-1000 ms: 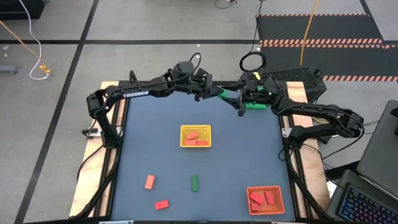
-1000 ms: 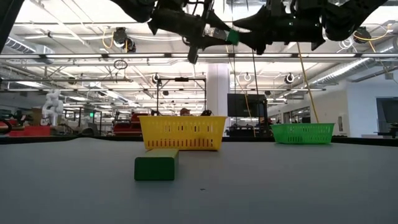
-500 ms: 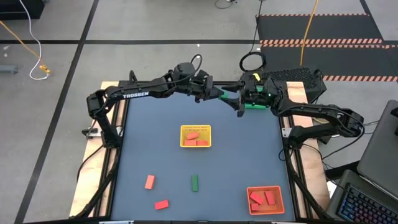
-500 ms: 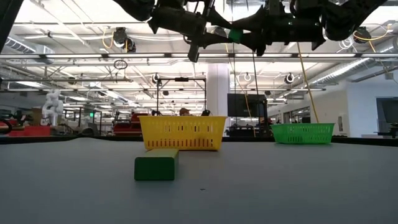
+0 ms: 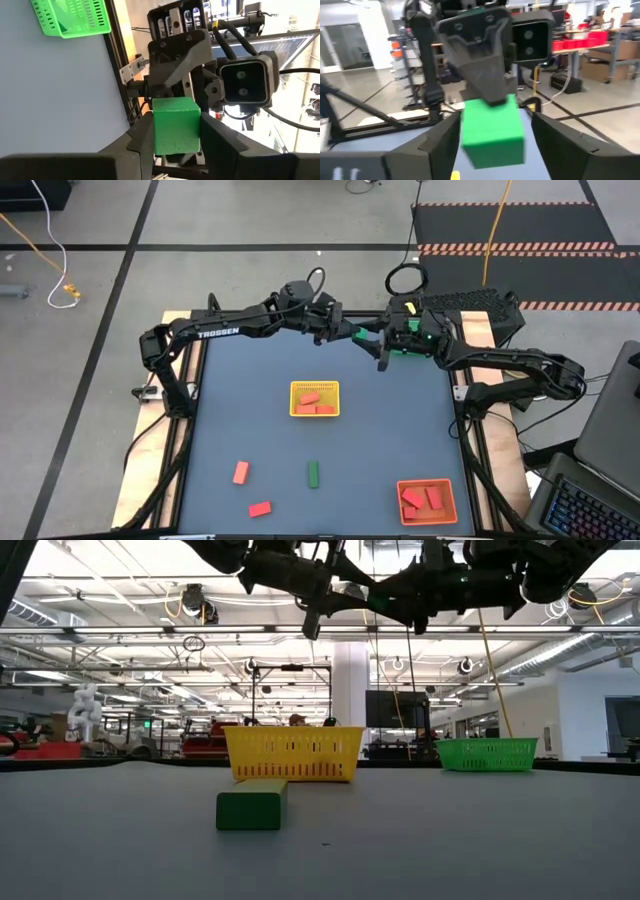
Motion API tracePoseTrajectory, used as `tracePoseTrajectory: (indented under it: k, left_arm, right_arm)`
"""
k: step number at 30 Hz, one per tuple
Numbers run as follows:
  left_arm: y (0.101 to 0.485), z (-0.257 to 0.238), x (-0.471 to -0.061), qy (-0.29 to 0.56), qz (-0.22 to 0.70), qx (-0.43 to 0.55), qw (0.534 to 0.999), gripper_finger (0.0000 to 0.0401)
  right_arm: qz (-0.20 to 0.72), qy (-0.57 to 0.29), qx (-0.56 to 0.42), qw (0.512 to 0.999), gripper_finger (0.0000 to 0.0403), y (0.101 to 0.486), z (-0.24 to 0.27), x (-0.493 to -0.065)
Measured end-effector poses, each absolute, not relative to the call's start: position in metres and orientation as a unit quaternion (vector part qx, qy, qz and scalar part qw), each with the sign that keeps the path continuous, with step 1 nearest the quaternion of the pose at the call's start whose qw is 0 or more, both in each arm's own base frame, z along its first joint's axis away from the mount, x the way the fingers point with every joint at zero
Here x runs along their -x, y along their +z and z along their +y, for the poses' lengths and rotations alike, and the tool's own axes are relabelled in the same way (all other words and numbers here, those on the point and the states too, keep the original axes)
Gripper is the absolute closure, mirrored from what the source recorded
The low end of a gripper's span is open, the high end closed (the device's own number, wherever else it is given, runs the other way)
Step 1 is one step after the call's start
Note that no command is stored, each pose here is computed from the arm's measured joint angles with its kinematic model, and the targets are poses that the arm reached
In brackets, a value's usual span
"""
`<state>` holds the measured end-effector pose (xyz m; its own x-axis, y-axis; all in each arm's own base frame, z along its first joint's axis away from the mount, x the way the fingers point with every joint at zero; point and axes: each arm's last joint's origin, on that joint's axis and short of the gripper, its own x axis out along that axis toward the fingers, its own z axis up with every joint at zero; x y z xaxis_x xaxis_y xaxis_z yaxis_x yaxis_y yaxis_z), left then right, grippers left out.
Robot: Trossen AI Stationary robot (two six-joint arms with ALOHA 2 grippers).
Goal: Sort & place blocks by color
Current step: Put the green block into the green basket
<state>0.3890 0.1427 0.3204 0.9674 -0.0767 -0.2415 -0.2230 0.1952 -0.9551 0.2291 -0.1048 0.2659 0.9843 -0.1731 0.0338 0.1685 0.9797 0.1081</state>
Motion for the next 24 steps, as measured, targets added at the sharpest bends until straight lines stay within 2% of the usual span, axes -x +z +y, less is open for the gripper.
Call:
tracePoseTrajectory:
  k: [8, 12, 24]
  left_arm:
    - [0.32, 0.143, -0.389, 0.052, 0.118, 0.64, 0.757, 0.0271]
    - [0.32, 0.143, -0.389, 0.051, 0.118, 0.637, 0.76, 0.0257]
    - [0.324, 0.158, -0.383, 0.028, 0.111, 0.603, 0.789, 0.0142]
  right_arm:
    - [-0.025, -0.085, -0.055, 0.995, 0.0275, 0.267, -0.105, -0.229]
    - [-0.027, -0.086, -0.063, 0.994, 0.0275, 0.267, -0.105, -0.229]
    - [-0.033, -0.092, -0.145, 0.985, 0.0275, 0.266, -0.106, -0.228]
